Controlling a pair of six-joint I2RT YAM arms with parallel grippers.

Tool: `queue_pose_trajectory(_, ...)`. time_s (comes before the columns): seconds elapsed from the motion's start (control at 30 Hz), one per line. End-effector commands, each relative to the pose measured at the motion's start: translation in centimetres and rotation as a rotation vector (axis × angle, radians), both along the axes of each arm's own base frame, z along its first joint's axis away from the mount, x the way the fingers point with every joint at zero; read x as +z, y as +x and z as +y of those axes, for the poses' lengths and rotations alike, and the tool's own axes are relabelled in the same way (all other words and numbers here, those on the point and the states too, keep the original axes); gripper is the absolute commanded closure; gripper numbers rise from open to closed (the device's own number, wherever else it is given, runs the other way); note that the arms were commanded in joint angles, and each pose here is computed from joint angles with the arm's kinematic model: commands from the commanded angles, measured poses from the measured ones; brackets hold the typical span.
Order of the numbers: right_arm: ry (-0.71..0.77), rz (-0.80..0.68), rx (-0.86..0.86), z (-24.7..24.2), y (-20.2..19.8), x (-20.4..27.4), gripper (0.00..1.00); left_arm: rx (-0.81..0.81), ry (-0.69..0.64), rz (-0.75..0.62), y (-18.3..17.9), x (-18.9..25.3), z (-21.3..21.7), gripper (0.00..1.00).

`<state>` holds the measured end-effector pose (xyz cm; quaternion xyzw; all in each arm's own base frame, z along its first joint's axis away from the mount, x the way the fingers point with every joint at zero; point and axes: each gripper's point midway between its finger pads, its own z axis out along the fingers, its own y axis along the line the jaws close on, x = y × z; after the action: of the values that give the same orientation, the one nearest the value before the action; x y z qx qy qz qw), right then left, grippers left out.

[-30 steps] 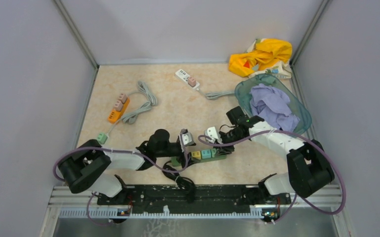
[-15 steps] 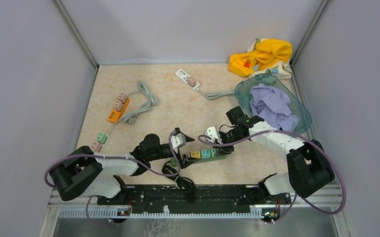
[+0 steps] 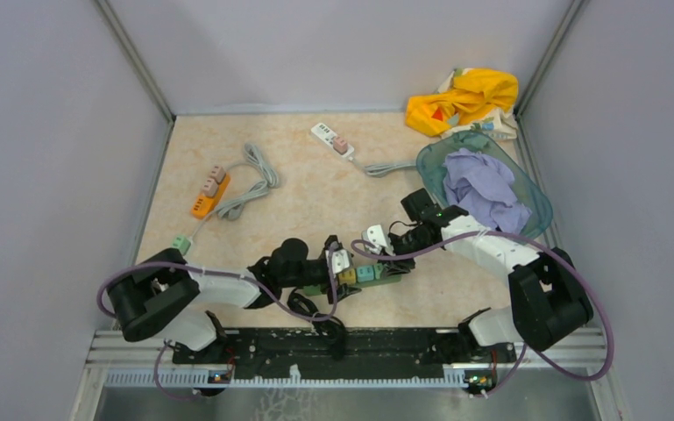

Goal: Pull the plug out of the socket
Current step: Remove the plug from the socket.

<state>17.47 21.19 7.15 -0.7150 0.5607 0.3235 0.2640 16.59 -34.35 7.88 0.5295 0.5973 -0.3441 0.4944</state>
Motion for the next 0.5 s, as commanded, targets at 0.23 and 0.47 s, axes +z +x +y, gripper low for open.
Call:
queue_pose_trajectory(0.23,0.098,0.025,0.06,1.8,-1.0,1.8,1.0,-0.085,0.145,-0.005,0.2,-3.3,-1.4,0.14)
queue_pose_trajectory(0.47,0.102,0.019,0.061,1.9,-1.0,2.1,1.0,-0.062,0.205,0.015,0.4,-4.6,-0.8,0.24)
